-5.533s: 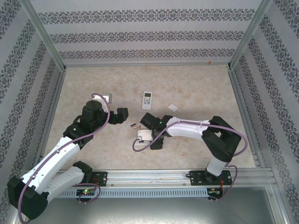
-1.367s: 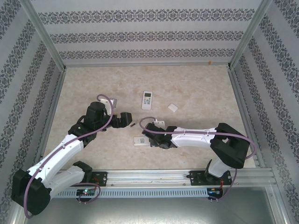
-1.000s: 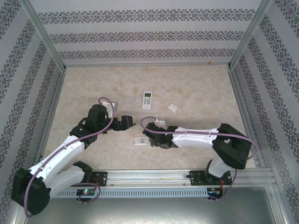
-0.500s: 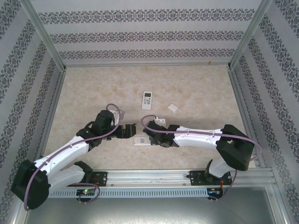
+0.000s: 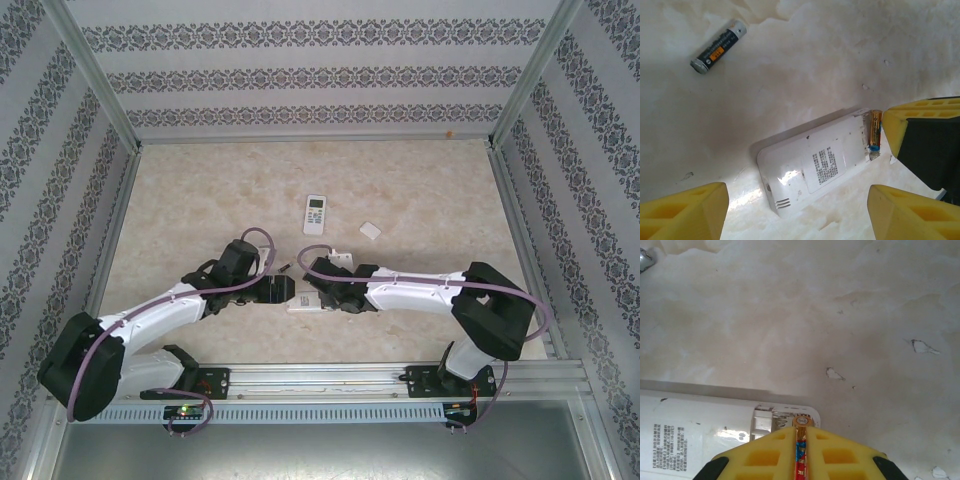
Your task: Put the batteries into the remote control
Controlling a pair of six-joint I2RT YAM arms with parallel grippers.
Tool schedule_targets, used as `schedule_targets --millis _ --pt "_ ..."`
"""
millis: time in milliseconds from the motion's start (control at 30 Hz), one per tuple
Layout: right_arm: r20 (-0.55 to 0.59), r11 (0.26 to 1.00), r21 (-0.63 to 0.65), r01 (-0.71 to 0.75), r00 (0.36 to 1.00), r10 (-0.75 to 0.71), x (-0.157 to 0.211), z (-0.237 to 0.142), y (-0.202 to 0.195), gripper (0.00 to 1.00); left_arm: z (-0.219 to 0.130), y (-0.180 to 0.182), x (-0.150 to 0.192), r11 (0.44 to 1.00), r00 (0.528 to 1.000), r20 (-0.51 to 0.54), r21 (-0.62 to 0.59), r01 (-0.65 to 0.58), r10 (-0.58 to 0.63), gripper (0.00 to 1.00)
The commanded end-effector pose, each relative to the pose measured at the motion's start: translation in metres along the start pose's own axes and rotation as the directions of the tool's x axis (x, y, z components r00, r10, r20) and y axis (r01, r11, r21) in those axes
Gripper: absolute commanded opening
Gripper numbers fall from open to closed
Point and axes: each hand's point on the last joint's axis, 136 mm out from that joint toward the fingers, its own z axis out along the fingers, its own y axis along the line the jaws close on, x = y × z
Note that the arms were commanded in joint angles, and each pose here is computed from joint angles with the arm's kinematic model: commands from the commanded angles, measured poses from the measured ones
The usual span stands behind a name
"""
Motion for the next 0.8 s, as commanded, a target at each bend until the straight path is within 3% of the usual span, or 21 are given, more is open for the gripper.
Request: schedule_targets --millis 0,467,767 --pt "0.005 0.999 0.042 0.013 1.000 -0.013 -0.002 0.005 -0.006 0.13 0.006 -0.006 0.006 1.000 1.000 -0.013 0.028 0.003 -0.003 0.73" --pt "-0.048 0.996 0.090 0.021 0.999 -0.017 0.020 0.014 -0.016 0.10 0.020 0.000 0.022 0.998 0.997 -0.058 0.013 0.056 -0.056 0.67" --pt "-0.138 0.986 0.159 0.047 0.990 -0.025 0.059 0.031 -0.031 0.07 0.025 0.005 0.028 0.996 0.994 -0.063 -0.009 0.083 -0.084 0.63"
